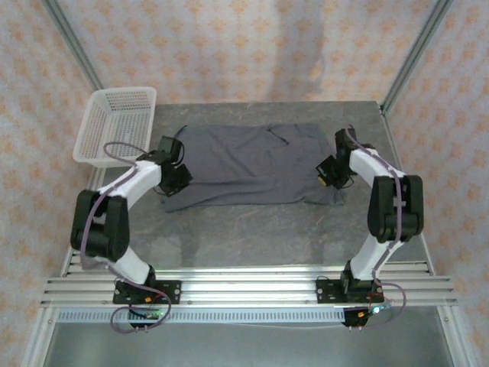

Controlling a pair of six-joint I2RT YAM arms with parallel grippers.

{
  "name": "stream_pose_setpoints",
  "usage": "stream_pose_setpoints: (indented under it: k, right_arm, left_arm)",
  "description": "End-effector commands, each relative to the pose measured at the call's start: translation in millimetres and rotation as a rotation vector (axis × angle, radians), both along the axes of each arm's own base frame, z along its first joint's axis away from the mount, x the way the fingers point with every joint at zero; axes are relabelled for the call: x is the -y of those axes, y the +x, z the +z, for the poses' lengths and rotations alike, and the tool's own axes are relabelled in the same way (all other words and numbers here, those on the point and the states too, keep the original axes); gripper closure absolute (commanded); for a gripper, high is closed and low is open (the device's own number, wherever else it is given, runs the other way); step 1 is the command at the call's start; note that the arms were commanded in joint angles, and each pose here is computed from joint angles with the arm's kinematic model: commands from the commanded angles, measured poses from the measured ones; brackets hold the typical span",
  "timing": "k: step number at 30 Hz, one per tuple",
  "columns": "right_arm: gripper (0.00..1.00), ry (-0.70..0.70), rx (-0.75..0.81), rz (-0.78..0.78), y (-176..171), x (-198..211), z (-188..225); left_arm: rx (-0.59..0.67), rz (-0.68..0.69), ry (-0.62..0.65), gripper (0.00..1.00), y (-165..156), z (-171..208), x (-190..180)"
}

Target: Fold the inside-out t-shirt

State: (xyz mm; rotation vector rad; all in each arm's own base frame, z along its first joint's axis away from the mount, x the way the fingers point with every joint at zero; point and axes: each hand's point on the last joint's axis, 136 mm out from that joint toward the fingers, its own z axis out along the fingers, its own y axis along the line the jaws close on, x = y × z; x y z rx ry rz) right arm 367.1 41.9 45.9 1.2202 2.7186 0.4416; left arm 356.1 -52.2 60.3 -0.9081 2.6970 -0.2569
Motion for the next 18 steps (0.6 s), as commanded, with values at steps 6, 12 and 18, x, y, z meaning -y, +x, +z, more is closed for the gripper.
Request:
stream_pose_setpoints:
  k: [6, 12, 18]
  right_arm:
    - [1.00, -0.084, -0.132, -0.034, -28, 17, -38]
    - [1.00, -0.113, -0.194, -0.095, -87, 27, -36]
    - [1.00, -0.163, -0.256, -0.105, -143, 36, -28]
  left_arm:
    - [-0.123, 0.106, 0.070, 1.00, 2, -44, -18]
    - [-0.180, 0.114, 0.006, 1.00, -63, -66, -14]
    - [-0.209, 0.149, -0.018, 1.00, -142, -64, -13]
